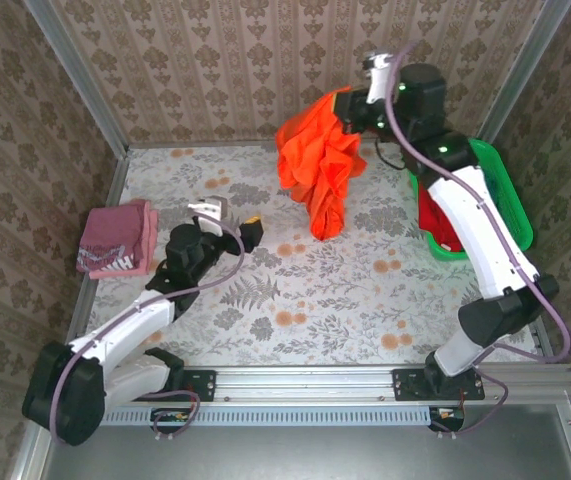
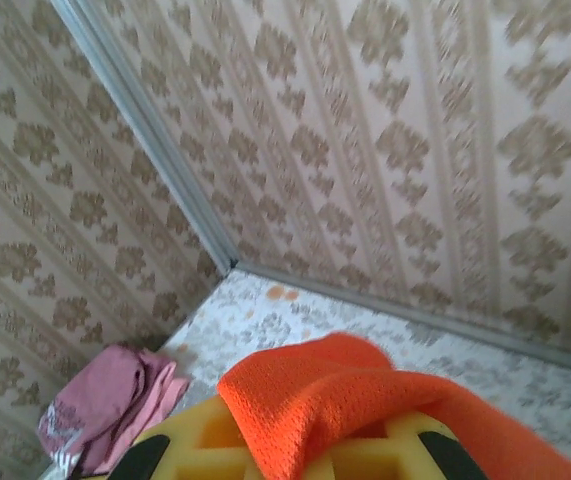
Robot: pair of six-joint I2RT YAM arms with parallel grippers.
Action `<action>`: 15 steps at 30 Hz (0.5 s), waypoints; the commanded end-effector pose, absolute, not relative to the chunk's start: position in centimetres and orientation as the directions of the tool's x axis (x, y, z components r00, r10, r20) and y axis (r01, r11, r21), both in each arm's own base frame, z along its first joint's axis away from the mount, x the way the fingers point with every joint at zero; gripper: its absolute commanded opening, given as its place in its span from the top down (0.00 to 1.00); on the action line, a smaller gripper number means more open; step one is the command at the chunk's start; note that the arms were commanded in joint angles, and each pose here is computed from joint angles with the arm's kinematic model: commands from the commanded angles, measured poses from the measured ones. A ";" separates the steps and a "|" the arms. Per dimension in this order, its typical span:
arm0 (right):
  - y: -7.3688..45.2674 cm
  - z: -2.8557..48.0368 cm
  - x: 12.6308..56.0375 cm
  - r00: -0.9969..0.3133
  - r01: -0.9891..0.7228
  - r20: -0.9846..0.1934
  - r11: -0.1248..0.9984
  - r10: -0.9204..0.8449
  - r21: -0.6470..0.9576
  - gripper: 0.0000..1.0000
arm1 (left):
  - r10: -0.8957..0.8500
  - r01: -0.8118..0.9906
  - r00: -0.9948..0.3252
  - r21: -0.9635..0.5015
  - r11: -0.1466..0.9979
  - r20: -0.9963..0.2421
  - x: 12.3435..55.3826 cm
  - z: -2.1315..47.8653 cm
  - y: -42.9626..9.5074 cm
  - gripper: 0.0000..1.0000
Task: Fold and stack the t-shirts
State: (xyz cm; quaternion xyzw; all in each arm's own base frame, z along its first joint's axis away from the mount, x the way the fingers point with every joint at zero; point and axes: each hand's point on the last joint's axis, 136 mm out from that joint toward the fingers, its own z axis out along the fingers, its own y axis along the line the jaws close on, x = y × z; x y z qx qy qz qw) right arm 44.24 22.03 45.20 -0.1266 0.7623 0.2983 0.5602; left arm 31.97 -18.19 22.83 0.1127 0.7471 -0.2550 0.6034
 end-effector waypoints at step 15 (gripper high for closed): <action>34.4 35.2 46.2 -0.517 -0.511 -0.849 0.754 0.114 0.412 0.22 | -0.339 0.211 -0.378 -0.437 0.874 -0.861 31.1 18.8 -12.3 0.00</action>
